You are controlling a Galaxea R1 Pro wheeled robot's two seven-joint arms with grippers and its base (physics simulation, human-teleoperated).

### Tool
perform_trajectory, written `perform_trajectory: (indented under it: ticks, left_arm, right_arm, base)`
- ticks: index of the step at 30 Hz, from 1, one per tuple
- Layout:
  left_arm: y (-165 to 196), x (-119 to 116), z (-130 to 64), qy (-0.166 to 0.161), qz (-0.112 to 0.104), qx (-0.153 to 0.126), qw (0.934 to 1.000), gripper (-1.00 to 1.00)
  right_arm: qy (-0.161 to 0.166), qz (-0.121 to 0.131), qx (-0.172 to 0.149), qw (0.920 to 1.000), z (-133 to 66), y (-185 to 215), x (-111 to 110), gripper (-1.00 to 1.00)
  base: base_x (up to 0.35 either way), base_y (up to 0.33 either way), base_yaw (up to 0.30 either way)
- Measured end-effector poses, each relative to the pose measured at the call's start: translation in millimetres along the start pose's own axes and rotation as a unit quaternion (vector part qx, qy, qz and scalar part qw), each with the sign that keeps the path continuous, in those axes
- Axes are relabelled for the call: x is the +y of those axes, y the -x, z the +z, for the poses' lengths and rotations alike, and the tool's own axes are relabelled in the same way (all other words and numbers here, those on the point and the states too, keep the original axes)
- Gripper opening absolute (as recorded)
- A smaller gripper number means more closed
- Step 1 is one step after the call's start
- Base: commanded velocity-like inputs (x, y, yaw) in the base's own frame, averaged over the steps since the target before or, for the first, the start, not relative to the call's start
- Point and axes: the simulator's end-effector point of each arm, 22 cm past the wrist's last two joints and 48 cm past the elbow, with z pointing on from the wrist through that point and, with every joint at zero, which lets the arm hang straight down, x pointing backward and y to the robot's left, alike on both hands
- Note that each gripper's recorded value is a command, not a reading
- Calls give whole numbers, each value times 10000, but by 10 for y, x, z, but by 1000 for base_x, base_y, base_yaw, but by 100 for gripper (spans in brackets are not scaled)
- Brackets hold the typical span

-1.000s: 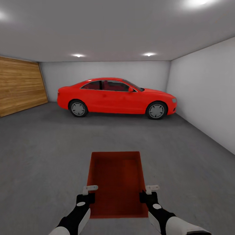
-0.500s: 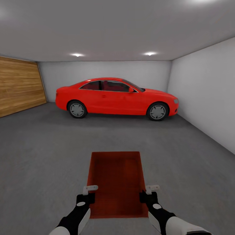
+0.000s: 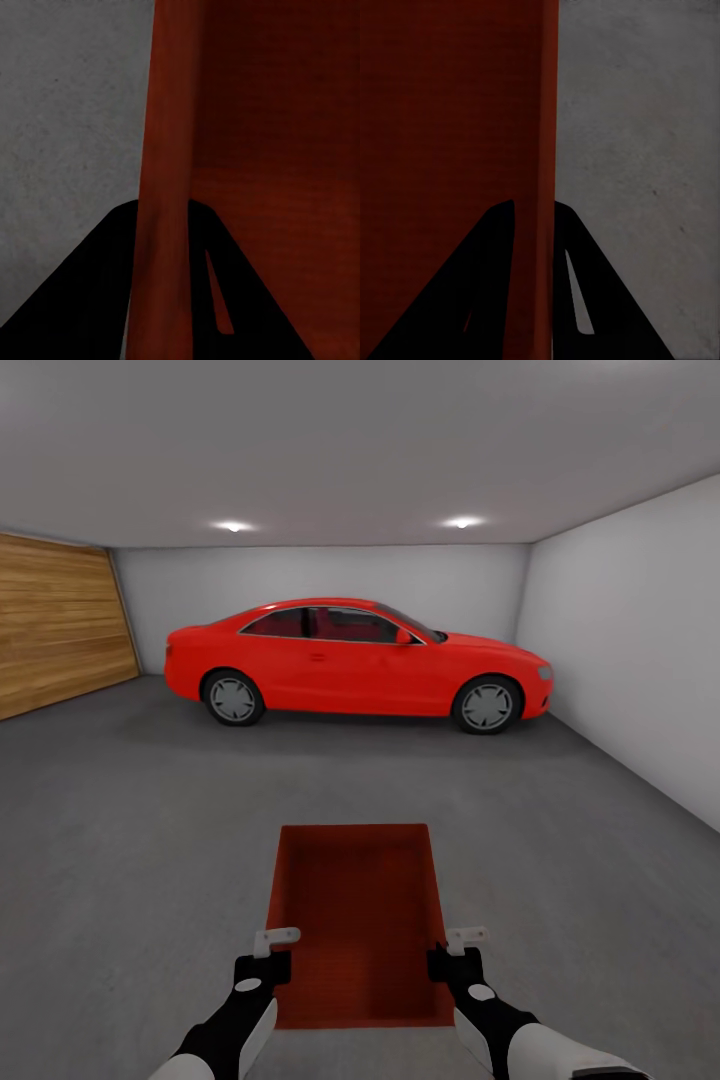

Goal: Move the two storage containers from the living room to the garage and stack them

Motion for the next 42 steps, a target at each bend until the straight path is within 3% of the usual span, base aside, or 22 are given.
perform_trajectory:
  ticks: [42]
  left_arm:
    - [8,0,0,-1,0,-8,10000,-100]
  right_arm:
    - [0,1,-7,10000,1,7,0,-100]
  base:
    - [322,0,0]
